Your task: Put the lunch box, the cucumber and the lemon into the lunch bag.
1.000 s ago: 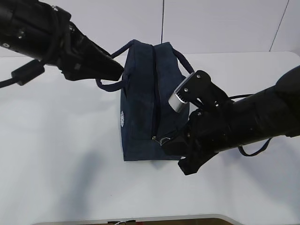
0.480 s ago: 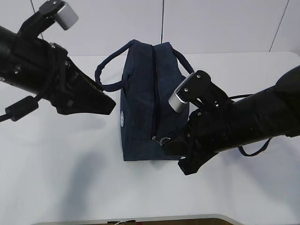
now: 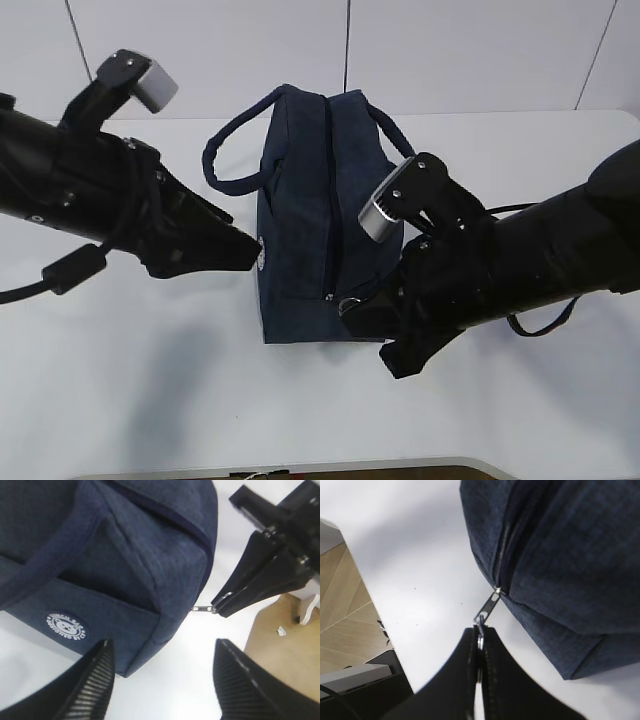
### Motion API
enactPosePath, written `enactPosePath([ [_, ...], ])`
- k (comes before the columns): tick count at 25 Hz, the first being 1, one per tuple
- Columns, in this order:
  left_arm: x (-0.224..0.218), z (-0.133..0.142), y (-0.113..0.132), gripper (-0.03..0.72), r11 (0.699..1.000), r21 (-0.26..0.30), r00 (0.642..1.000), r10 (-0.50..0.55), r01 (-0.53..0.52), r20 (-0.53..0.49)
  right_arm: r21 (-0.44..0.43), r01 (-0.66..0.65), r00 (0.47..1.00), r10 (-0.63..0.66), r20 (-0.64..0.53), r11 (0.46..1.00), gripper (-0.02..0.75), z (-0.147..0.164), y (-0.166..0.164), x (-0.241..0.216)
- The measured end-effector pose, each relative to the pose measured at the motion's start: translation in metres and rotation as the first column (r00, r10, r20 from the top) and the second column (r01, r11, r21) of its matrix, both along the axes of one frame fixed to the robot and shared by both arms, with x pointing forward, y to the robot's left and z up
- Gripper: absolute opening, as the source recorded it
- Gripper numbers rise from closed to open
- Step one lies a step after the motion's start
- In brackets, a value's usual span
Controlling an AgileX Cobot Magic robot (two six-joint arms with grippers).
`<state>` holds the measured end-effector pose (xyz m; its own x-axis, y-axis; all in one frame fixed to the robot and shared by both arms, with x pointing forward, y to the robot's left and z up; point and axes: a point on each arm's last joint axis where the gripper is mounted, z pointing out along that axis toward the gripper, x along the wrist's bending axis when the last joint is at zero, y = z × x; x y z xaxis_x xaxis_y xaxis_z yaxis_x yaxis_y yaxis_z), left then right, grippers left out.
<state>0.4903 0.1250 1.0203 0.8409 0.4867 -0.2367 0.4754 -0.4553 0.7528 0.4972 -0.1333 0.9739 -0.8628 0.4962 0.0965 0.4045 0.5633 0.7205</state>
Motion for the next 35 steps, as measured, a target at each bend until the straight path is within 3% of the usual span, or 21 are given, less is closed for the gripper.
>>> enactPosePath([
  [5,-0.006,-0.011,-0.021,0.452,0.997,0.052,0.996,-0.068,0.065,0.063,0.005,-0.009,1.000,0.009,-0.007,1.000,0.005,0.000,0.001,-0.001],
  [9,-0.005,-0.016,-0.031,0.449,0.995,0.093,0.990,-0.053,0.041,0.128,0.007,-0.011,1.000,0.011,-0.011,1.000,0.005,0.000,0.001,-0.001],
  [21,0.002,-0.041,-0.035,0.432,0.990,0.135,0.996,-0.041,0.030,0.075,0.012,-0.018,1.000,0.019,-0.016,1.000,0.005,0.000,0.001,-0.002],
  [30,0.002,-0.041,-0.035,0.287,0.990,0.135,0.996,-0.041,0.030,0.075,0.015,-0.024,0.999,0.024,-0.021,1.000,0.005,0.000,0.002,-0.003],
  [35,0.001,-0.041,-0.036,0.257,0.990,0.131,0.997,-0.051,0.043,0.064,0.016,-0.024,0.999,0.024,-0.023,1.000,0.005,0.000,0.002,-0.003],
])
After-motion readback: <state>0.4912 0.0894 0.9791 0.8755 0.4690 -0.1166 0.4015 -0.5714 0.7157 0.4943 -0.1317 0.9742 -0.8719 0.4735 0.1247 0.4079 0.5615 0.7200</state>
